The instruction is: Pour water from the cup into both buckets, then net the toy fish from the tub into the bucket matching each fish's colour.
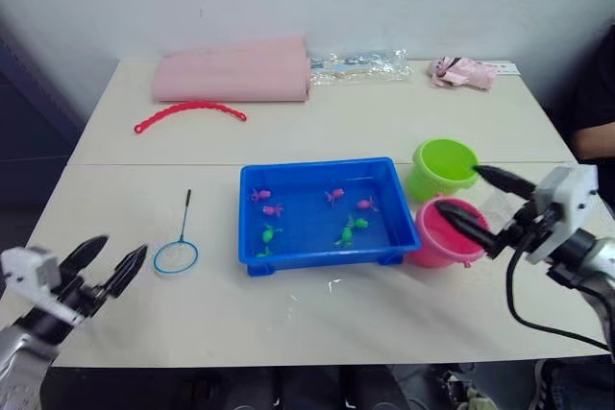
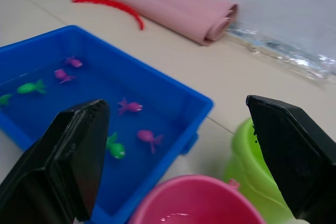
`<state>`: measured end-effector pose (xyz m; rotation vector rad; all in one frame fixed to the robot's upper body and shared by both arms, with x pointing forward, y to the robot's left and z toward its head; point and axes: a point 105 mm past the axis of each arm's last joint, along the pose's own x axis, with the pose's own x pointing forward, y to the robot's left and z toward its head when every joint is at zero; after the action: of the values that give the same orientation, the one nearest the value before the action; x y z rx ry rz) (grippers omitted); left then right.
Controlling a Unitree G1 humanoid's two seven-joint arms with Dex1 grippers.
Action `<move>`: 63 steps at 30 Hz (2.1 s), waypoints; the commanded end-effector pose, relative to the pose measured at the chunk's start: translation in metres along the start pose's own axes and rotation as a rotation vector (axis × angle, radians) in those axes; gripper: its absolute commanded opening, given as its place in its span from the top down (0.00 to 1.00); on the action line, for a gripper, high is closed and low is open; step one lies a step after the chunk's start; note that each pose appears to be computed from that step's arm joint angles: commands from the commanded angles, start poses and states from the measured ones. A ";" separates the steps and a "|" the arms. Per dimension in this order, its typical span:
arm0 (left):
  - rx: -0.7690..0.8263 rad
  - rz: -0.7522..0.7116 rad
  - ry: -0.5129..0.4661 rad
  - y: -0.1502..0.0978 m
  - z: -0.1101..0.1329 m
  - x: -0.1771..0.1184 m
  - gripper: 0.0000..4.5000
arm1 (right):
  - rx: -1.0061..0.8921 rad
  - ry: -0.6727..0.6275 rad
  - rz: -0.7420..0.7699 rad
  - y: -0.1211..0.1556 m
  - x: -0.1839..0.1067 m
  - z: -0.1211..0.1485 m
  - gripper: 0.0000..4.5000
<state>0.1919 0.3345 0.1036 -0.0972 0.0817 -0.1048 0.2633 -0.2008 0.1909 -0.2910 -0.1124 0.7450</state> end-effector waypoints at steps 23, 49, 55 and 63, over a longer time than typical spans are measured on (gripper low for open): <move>0.041 0.069 0.397 -0.043 0.000 0.130 0.00 | -0.146 -0.160 0.346 0.062 -0.008 0.013 0.01; -0.012 -0.078 0.505 -0.051 -0.032 0.153 1.00 | -0.207 -0.129 0.285 0.046 -0.007 0.019 0.00; 0.174 -0.378 0.121 -0.059 0.055 0.139 1.00 | -0.149 -0.154 0.342 0.051 0.006 0.037 0.00; 0.611 -1.104 0.173 -0.135 0.090 0.093 1.00 | -0.095 -0.106 0.564 0.078 0.042 0.053 0.00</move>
<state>0.2866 0.2162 0.1978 0.4065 0.1474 -1.1002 0.2369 -0.1158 0.2171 -0.3854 -0.1933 1.2680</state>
